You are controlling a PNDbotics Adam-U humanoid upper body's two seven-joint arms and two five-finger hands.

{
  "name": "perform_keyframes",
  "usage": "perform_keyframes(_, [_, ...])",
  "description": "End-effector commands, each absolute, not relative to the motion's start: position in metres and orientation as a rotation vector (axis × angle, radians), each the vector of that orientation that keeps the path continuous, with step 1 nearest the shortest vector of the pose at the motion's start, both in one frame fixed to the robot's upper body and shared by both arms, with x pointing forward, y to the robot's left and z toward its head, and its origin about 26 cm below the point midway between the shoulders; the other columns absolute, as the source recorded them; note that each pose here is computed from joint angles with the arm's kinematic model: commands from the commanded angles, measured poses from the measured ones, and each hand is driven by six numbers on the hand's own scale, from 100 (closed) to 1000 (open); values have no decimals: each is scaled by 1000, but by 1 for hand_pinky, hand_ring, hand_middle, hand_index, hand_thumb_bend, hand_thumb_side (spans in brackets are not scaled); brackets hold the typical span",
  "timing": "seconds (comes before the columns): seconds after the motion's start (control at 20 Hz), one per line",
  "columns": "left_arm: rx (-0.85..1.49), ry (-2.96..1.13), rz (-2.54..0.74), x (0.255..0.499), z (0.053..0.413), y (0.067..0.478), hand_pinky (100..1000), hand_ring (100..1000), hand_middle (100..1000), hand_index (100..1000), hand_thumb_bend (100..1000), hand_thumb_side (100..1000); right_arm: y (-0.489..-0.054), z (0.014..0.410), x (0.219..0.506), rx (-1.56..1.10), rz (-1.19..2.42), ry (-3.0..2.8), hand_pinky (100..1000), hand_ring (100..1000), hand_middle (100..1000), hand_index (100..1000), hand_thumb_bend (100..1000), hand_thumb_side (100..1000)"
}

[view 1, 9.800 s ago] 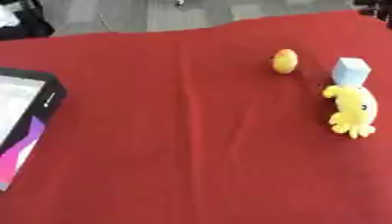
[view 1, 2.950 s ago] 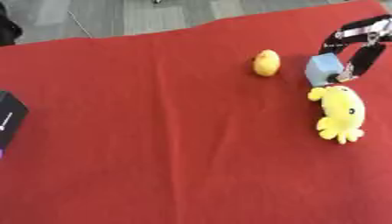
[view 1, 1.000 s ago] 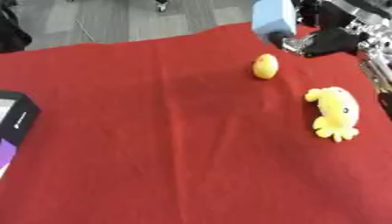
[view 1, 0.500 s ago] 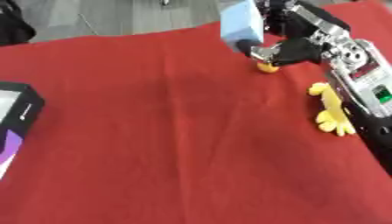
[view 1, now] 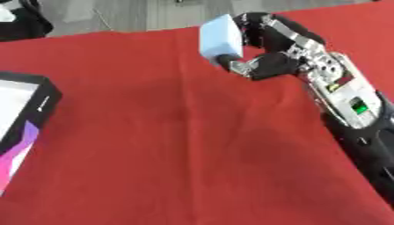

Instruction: Pick up the objects with one hand, pass them to the other hand, and then place them into the box on the other side of the table.

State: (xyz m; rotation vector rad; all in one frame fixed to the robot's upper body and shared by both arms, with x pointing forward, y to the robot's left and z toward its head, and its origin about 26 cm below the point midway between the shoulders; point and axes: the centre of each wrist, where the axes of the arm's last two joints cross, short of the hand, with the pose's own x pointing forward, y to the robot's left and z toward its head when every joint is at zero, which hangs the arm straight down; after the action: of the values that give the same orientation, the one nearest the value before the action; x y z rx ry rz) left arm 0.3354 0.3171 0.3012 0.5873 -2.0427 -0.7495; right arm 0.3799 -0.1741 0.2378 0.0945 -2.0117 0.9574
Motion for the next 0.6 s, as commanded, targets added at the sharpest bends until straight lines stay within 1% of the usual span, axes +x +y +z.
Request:
perform_keyframes(0.05, [654,-2003,-919,327,323,309,829,771,756,810,758,527,-162,243,379,77,985,-2049,792,592,479,578,100,100])
perform_keyframes(0.4, [645,-1876,-1129,332,332,286,836,786,769,811,725,507,-135,234,380,91,1059,-2057,793,597,484,584,100,100])
perform_keyframes(0.6, [609,-1821,-1236,334,336,267,839,791,776,814,720,530,-123,229,380,82,1074,-2069,792,598,484,584,100,100])
